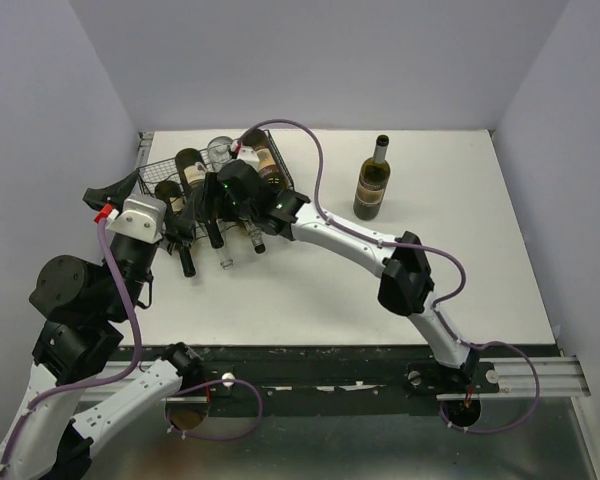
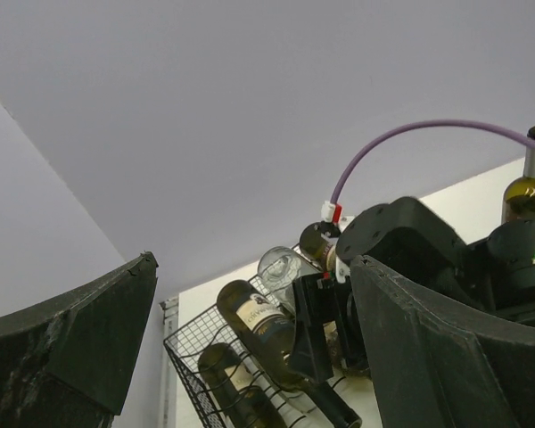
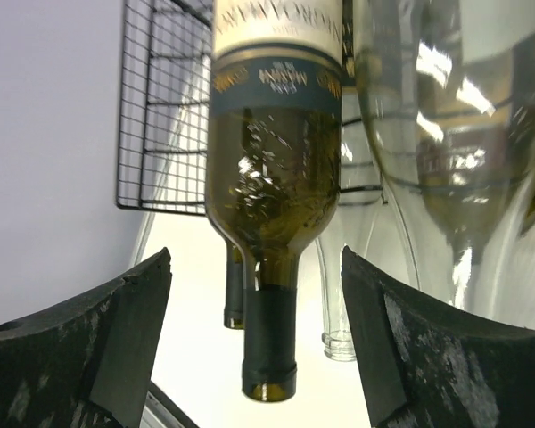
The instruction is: Put the wine bottle on the wine rack
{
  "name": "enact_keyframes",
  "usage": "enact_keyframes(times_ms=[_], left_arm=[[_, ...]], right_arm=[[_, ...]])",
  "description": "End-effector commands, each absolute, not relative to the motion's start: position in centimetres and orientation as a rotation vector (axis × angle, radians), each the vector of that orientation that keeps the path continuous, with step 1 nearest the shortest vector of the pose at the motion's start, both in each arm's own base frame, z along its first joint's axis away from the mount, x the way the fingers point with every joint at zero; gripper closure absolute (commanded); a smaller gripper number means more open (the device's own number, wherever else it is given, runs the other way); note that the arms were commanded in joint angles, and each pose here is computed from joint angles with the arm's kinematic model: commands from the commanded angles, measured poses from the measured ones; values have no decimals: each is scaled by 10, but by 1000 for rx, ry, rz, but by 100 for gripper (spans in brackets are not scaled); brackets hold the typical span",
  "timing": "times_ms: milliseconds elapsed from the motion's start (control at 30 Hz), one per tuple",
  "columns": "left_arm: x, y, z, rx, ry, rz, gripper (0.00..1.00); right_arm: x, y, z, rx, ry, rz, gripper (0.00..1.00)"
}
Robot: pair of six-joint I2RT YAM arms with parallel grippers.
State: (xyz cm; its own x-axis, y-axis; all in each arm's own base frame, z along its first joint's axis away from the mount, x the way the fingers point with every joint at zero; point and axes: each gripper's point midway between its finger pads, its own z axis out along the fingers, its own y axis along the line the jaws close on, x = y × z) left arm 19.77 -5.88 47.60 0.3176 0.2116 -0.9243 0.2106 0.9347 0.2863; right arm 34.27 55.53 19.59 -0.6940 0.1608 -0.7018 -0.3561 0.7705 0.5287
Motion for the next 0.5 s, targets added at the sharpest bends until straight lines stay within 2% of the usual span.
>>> enact_keyframes(times_ms=[0, 233, 467], left_arm=[[195, -51, 489, 347, 1249, 5, 1], [194, -57, 492, 336, 1242, -46, 1], [198, -68, 490, 312, 1265, -129, 1]], right_arm=[[343, 531, 284, -192, 1989, 818, 16], [369, 439, 355, -150, 1862, 617, 14], [406, 312, 392, -52, 1779, 228, 9]])
